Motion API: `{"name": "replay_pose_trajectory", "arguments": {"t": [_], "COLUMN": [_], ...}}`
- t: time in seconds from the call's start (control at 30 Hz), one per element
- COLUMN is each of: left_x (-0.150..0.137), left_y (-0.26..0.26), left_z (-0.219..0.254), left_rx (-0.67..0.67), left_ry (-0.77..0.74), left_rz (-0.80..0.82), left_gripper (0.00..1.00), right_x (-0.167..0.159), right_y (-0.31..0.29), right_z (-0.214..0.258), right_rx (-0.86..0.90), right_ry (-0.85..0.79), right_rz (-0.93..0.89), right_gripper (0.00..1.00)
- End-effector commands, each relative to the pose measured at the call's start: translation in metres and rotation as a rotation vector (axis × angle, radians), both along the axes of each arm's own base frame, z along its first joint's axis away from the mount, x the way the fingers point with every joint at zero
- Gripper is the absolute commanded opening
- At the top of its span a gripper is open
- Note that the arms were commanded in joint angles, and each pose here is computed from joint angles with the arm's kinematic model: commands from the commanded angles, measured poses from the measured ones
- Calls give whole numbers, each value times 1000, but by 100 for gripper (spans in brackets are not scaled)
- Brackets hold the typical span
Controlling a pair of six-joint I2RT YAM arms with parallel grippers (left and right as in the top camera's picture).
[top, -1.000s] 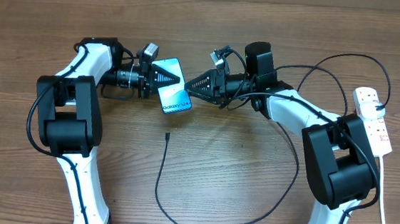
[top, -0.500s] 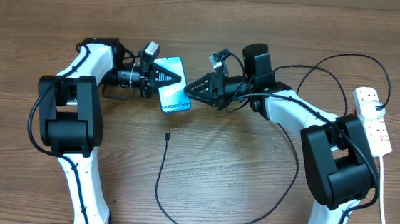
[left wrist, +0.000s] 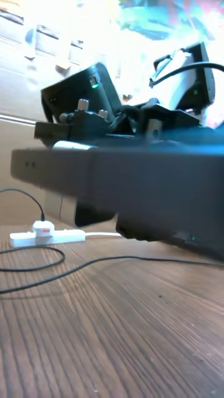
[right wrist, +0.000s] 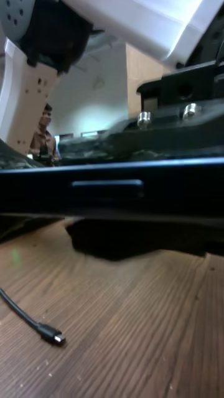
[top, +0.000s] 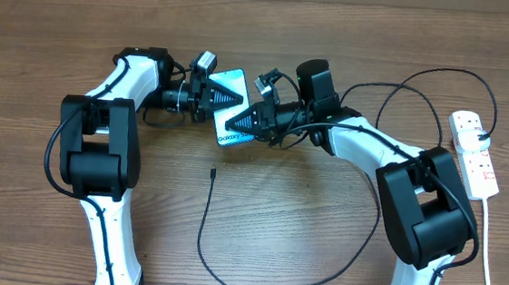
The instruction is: Plug charger to phone and switch on socket
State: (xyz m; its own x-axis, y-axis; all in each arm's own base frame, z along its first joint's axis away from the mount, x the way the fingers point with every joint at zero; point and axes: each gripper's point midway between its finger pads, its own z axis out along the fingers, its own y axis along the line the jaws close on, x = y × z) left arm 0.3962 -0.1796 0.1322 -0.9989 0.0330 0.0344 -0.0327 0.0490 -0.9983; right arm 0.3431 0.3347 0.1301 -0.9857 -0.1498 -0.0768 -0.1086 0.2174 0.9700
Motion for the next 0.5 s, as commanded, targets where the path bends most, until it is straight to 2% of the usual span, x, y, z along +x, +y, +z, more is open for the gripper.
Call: {"name": "replay_pose_trajectory", "arguments": {"t": [0.0,0.2,0.33,0.47], "left_x": [4,8,9,9], "left_y": [4,13,14,14], "left_z": [8,7,7,9], "left_rx": [8,8,8,0], "left_ry": [-26,-32,-31,-32], "left_rz": [9,30,33,35], "left_gripper": [22,22,5,6], "right_x": [1,2,5,6], "right_y": [1,1,0,0], "right_z": [8,7,5,3], "right_rx": [1,-9,-27,-40], "right_ry": [-52,-23,8,54], "right_rz": [-6,-22,-48,-65], "right_gripper": [4,4,4,4]}}
